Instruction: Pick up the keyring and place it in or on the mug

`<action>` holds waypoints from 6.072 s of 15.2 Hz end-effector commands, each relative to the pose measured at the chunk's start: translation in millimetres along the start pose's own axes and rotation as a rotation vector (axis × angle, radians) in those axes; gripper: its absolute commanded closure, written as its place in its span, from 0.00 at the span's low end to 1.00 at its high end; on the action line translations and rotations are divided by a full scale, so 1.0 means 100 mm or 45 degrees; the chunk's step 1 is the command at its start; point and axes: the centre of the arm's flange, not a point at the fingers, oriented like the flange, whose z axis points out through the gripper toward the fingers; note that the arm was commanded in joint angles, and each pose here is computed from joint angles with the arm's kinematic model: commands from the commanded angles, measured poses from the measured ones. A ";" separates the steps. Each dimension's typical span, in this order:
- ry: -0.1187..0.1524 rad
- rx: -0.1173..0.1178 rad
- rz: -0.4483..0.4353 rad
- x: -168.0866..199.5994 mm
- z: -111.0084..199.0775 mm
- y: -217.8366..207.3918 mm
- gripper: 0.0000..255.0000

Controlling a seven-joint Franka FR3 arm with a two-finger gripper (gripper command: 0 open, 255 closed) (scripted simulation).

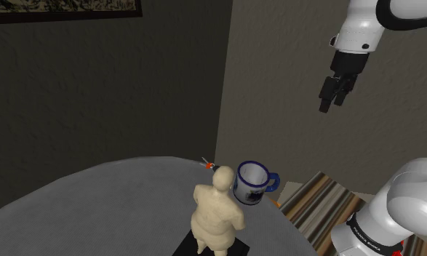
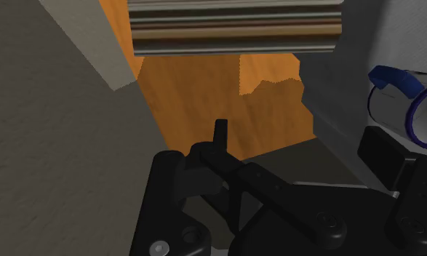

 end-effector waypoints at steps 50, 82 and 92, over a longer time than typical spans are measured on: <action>0.031 -0.030 -0.142 1.96 2.44 -2.89 1.00; 0.031 -0.030 -0.142 1.80 1.13 -2.91 1.00; 0.031 -0.030 -0.142 1.51 0.73 -2.82 1.00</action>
